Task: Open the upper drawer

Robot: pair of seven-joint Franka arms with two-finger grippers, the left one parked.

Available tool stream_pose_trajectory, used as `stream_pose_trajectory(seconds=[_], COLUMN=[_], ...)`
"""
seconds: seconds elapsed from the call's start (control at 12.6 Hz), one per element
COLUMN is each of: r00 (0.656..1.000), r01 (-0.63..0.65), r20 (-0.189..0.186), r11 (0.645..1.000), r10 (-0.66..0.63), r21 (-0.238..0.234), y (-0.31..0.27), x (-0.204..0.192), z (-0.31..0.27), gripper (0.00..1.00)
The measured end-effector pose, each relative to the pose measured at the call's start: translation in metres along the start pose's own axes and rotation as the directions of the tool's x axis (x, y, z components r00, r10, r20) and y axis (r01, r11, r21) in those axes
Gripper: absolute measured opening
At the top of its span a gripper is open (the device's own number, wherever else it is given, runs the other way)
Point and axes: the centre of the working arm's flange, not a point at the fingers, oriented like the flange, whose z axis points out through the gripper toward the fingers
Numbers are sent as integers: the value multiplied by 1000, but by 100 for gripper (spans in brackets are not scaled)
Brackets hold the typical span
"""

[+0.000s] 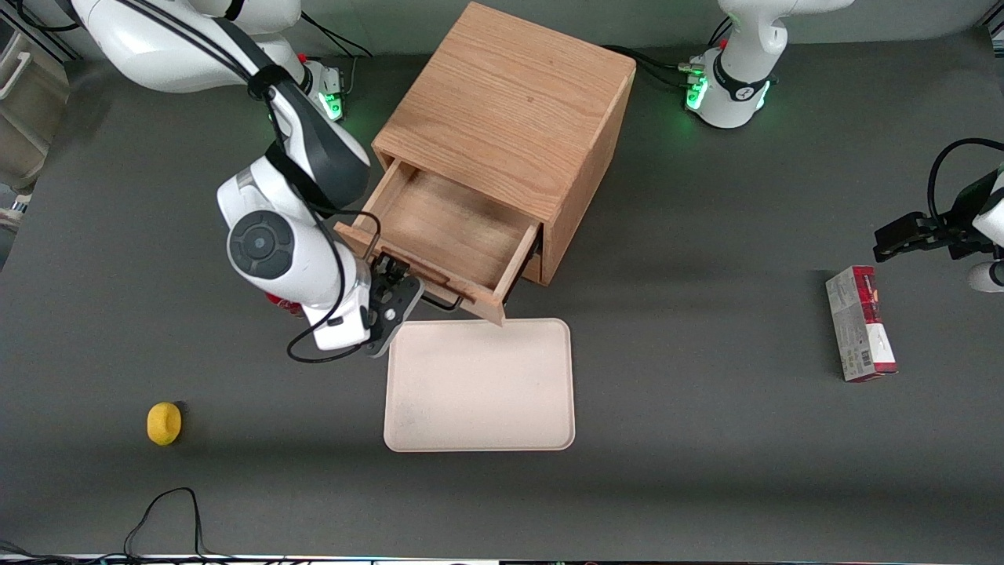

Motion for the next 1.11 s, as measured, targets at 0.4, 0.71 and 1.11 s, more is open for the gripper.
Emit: stream_pose_trajectory(seconds=[0.4,0.71,1.11], r00=[998,996,960], r01=[-53,-84,-268], r20=[-25,-44,-75], r11=[998,996,963], r10=[53,83,270], r21=[-15,-33,25], y=[45,62,64], x=[-9,-14,-34], z=[-4,-14,-78], gripper=[100,100,100])
